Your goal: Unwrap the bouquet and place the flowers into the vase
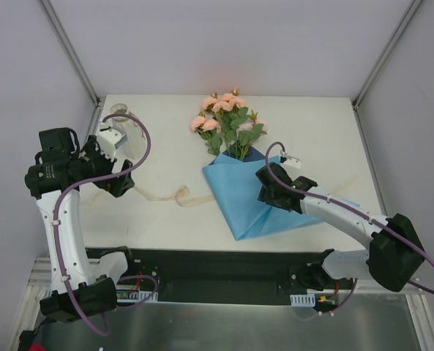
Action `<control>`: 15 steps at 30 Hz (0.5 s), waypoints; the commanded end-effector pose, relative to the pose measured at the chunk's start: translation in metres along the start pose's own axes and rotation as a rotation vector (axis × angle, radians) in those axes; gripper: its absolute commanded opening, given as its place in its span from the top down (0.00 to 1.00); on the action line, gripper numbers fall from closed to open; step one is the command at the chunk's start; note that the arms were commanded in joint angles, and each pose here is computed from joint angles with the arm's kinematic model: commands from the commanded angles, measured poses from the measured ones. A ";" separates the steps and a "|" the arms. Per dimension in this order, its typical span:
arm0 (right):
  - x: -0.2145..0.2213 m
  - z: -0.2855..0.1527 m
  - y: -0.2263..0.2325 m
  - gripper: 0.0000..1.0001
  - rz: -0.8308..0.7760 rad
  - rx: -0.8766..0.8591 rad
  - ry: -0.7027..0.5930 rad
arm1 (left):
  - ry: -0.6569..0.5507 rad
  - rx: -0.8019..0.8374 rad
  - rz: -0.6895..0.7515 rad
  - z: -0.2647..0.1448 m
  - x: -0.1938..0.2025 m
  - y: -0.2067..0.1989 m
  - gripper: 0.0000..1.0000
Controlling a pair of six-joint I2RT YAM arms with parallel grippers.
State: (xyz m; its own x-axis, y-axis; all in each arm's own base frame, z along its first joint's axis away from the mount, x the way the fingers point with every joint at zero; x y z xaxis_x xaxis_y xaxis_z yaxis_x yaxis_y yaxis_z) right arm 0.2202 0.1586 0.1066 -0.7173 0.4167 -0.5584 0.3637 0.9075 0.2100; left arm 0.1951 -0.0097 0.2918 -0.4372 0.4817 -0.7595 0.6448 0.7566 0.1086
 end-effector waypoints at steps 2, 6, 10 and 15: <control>-0.001 0.001 -0.003 0.56 0.007 0.027 -0.006 | -0.048 0.015 -0.001 -0.008 -0.014 -0.006 0.01; -0.012 -0.005 0.013 0.76 -0.004 -0.025 -0.037 | -0.041 0.017 -0.020 -0.007 -0.013 -0.005 0.01; -0.029 -0.032 0.054 0.86 -0.099 -0.137 -0.120 | -0.040 0.027 -0.056 -0.002 -0.013 -0.002 0.01; -0.016 -0.087 0.134 0.94 -0.354 -0.393 -0.230 | -0.037 0.003 -0.105 0.003 -0.014 0.006 0.01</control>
State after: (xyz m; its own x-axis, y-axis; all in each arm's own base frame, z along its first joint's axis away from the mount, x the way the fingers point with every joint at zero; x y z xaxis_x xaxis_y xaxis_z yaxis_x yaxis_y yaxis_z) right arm 0.2303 0.2153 0.1593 -0.6973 0.2644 -0.6662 0.1354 0.9613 0.2398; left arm 0.2008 -0.0100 0.2921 -0.4842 0.4298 -0.7621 0.6177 0.7848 0.0502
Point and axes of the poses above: each gripper's point midway between its finger pads, its own z axis out along the fingers, its own y axis along the line the jaws close on, x = y × z, the point moved 3 cm from there along -z, back along the fingers, and after that the axes turned 8 degrees about z, right-handed, at the moved point
